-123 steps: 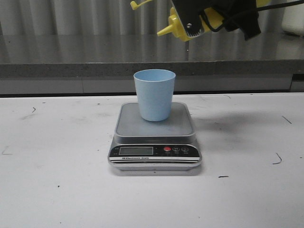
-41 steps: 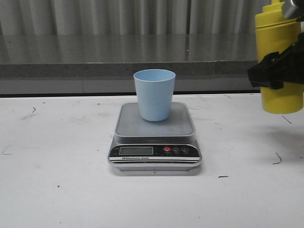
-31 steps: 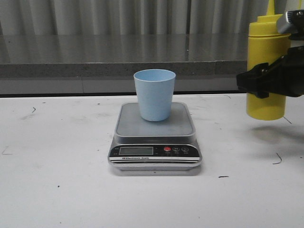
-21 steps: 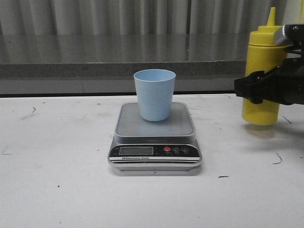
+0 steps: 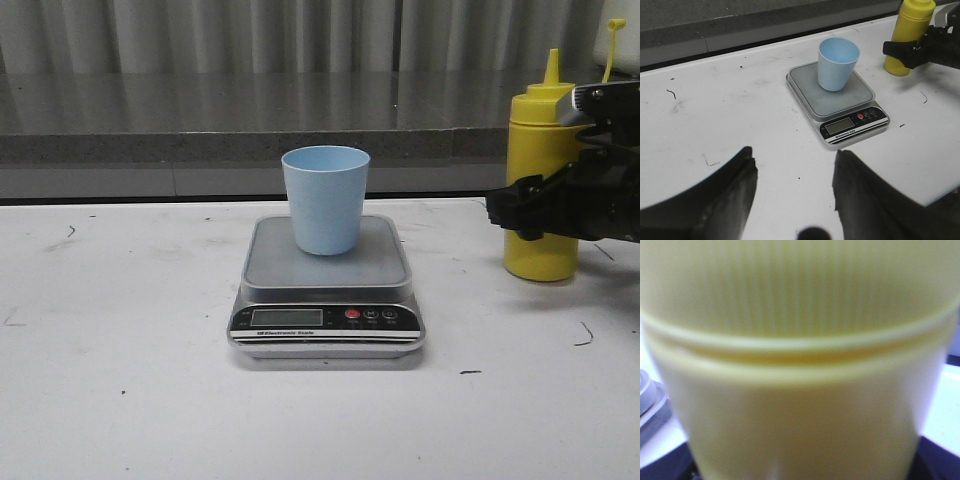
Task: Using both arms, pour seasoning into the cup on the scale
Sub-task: 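Open the right gripper and withdraw it from the bottle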
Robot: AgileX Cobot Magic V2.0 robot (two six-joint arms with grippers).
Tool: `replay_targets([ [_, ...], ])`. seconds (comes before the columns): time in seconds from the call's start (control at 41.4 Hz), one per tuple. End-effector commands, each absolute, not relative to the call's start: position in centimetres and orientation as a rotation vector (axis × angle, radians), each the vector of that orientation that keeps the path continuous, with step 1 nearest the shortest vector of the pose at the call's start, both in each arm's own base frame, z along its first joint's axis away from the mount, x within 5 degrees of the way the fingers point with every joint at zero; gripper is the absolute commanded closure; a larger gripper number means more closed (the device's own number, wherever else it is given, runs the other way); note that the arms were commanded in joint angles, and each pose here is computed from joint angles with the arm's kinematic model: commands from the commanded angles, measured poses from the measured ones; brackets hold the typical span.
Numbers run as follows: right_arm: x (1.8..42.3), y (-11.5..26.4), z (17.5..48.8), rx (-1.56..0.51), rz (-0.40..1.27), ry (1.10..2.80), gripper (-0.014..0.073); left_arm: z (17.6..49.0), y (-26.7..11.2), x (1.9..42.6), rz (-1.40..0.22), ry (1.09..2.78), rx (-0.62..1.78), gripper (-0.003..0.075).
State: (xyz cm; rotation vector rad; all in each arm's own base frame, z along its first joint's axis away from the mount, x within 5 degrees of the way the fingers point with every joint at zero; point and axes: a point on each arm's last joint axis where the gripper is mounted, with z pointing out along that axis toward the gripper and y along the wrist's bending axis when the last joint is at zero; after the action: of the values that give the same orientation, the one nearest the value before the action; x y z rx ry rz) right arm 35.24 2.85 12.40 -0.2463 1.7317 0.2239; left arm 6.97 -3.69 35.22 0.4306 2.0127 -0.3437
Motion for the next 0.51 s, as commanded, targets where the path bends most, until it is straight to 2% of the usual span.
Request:
replay_targets([
  [0.0, 35.8, 2.7, 15.6, -0.239, 0.212, 1.551, 0.0088, 36.4, -3.8, 7.1, -0.372, 1.935, 0.407, 0.0365],
  [0.145, 35.8, 2.6, 15.3, -0.240, 0.207, 1.579, -0.0003, 36.4, -3.8, 7.1, -0.372, 1.935, 0.407, 0.0365],
  [0.483, 34.2, 2.6, 14.8, -0.231, 0.210, 1.631, -0.0006, 36.4, -3.8, 7.1, -0.372, 1.935, 0.407, 0.0365],
])
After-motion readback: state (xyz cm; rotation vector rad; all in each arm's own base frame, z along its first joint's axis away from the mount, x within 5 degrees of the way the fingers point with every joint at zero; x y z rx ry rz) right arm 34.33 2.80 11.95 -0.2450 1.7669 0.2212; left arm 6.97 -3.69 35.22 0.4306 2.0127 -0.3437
